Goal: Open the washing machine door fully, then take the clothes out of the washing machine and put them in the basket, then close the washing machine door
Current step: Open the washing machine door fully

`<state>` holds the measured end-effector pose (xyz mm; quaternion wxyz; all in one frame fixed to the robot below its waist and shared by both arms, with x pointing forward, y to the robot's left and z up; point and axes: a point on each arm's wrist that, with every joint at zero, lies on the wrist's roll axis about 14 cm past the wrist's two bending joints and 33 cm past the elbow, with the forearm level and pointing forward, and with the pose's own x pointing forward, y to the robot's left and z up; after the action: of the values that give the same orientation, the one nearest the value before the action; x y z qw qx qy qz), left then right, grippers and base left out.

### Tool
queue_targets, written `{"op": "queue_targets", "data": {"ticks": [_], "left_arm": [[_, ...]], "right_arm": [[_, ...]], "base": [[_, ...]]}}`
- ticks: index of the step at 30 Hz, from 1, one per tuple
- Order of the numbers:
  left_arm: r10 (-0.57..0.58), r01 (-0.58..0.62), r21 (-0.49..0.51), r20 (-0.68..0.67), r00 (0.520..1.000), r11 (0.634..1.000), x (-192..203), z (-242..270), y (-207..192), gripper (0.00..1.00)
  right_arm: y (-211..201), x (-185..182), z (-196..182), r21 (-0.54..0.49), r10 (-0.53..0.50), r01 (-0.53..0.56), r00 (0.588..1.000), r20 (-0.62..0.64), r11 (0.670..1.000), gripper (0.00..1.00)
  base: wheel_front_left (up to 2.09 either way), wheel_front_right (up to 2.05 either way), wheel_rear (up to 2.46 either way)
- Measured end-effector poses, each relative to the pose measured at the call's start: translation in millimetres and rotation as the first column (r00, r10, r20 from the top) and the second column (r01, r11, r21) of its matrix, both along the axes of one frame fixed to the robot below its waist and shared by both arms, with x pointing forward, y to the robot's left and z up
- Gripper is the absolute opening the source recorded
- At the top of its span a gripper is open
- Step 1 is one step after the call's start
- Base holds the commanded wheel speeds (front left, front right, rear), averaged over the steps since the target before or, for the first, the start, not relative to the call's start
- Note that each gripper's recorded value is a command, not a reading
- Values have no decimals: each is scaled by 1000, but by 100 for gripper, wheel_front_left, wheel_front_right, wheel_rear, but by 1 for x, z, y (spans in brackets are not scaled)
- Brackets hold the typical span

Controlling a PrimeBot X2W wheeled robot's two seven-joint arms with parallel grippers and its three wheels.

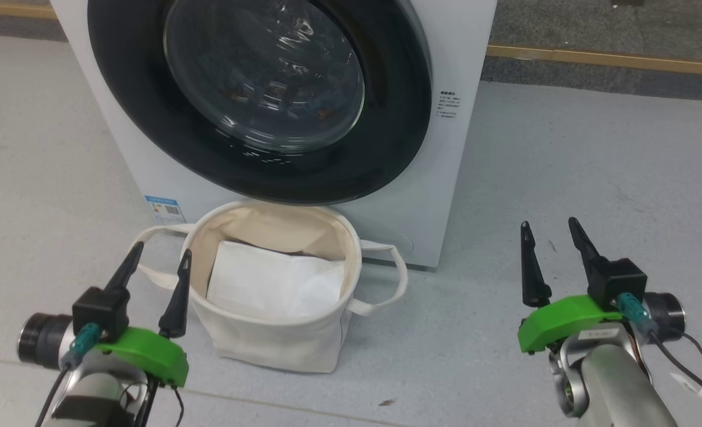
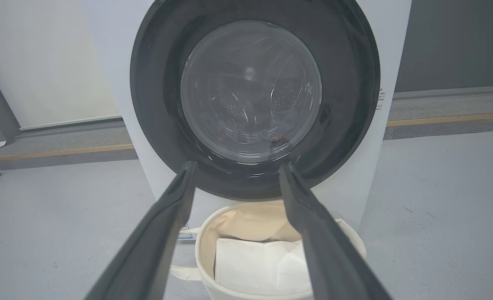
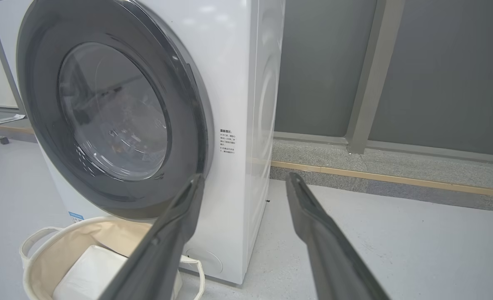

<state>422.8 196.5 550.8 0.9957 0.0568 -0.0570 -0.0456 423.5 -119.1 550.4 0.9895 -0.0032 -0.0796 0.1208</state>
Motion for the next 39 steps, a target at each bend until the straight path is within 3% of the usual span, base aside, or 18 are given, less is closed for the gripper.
{"op": "queue_targets", "data": {"ticks": [8,9,10,11,14,18,20,21,24,30,37,39], "left_arm": [[-19,19,-9,-14,1000,1000,0,-7,-10,100],[-20,19,-11,-17,1000,1000,0,-9,-11,100],[-19,19,-13,-21,1000,1000,0,-10,-11,100],[-20,20,-15,-24,1000,1000,0,-11,-12,100],[-24,23,-21,-34,999,1000,1,-16,-12,100],[-19,18,-20,-60,998,1000,3,-27,-11,100],[-21,19,-32,-79,997,999,3,-34,-12,100],[-13,10,-35,-101,995,999,2,-42,-10,100],[4,-9,-34,-130,992,999,2,-53,-3,100],[21,-27,-38,-153,988,999,7,-63,2,100],[29,-38,-48,-179,983,998,16,-75,6,100],[30,-41,-55,-186,982,998,20,-79,7,100]], "right_arm": [[0,5,-1,146,0,3,1000,-26,989,100],[-1,6,-1,166,0,5,1000,-28,986,94],[-1,8,-1,178,0,5,1000,-31,984,19],[-1,10,-1,201,0,7,999,-35,979,0],[-7,22,0,321,-14,31,998,-55,946,0],[-28,44,0,495,-51,99,993,-109,863,0],[-34,58,0,599,-17,112,987,-162,793,0],[-38,70,1,690,37,120,977,-208,713,0],[-47,87,2,763,127,123,957,-260,635,0],[-39,121,10,817,318,82,895,-312,571,0],[-25,170,34,834,412,27,860,-301,551,0],[-16,183,35,847,449,23,840,-305,531,0]], "base": [[0,0,0],[0,0,0],[0,0,0],[0,0,0],[0,0,0],[0,0,0],[0,0,0],[0,0,0],[0,0,0],[0,0,0],[0,0,0],[0,0,0]]}}
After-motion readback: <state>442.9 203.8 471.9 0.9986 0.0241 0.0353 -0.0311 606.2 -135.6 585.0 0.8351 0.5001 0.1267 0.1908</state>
